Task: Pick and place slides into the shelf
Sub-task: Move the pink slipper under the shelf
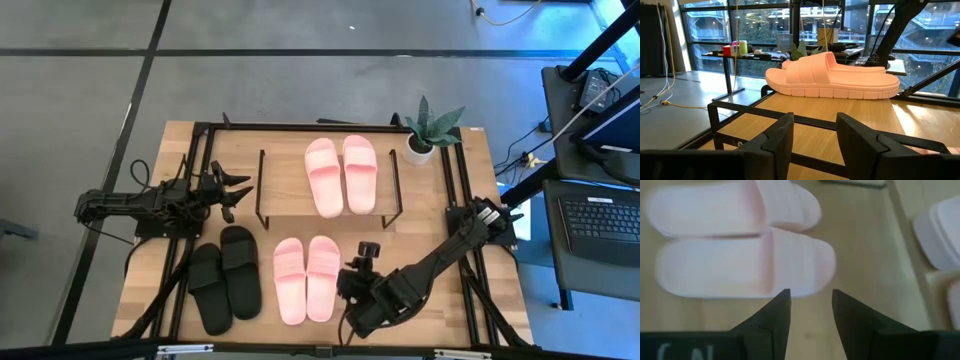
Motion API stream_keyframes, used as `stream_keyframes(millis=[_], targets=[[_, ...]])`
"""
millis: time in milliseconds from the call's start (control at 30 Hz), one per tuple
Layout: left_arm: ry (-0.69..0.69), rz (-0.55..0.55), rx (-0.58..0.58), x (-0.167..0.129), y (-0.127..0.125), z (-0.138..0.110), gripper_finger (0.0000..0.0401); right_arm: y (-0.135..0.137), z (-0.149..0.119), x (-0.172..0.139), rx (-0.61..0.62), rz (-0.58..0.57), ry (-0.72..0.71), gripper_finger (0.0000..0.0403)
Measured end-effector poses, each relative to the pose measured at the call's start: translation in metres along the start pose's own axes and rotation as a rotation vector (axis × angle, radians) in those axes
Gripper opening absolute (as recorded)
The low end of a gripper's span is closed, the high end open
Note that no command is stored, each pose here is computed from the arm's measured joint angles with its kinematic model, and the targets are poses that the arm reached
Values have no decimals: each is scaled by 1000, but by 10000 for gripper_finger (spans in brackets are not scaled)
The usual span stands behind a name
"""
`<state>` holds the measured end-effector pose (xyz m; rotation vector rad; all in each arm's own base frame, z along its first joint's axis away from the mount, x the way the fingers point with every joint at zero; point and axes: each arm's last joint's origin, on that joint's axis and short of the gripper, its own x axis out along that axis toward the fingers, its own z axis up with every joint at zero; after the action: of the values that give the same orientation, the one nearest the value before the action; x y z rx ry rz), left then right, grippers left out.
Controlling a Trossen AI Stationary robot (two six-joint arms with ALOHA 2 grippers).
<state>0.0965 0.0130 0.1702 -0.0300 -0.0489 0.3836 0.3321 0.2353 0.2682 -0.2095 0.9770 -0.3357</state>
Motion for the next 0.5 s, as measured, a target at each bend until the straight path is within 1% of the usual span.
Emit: stream_keyframes(millis=[100, 200, 500], targets=[[0, 0, 0, 0, 0, 0, 141, 6, 2, -3, 22, 34, -34, 145], [0, 0, 0, 0, 0, 0, 141, 9, 2, -5, 12, 49, -51, 145], [0, 0, 0, 0, 0, 0, 141, 10, 3, -5, 35, 58, -61, 145]])
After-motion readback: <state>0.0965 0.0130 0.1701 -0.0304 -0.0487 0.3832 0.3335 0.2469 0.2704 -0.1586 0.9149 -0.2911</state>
